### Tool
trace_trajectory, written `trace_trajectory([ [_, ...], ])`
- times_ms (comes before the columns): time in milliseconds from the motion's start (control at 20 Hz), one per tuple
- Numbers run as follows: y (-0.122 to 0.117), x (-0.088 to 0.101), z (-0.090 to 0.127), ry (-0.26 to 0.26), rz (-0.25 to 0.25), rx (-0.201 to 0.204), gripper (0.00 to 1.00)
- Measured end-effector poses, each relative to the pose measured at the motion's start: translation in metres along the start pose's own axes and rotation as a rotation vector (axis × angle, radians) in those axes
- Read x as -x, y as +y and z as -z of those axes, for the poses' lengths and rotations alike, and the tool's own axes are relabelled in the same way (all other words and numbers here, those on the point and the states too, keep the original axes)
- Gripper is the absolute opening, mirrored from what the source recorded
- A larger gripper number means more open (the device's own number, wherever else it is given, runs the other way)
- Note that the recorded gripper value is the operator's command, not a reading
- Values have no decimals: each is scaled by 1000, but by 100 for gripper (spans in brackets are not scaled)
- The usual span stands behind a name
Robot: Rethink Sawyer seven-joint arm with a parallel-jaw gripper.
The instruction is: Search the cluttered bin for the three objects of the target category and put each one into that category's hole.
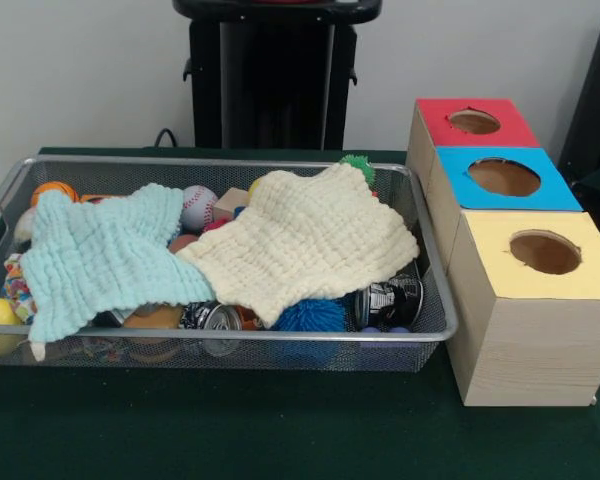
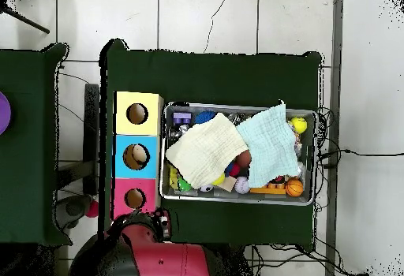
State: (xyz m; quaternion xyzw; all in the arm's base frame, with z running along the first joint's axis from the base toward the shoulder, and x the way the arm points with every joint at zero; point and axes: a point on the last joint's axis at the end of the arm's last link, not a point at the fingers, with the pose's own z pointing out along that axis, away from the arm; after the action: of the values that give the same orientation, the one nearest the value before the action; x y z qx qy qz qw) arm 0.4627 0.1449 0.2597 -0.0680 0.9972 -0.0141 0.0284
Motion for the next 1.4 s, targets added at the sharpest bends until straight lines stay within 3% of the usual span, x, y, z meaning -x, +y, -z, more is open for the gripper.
trace_trajectory([
  [250,-7,1,-9,9,-11,-2,100],
  [450,-25,9,-33,1,-29,-19,100],
  [900,-60,39,-91,-83,-63,-71,100],
  [1400,-79,50,-138,-81,-81,-91,100],
])
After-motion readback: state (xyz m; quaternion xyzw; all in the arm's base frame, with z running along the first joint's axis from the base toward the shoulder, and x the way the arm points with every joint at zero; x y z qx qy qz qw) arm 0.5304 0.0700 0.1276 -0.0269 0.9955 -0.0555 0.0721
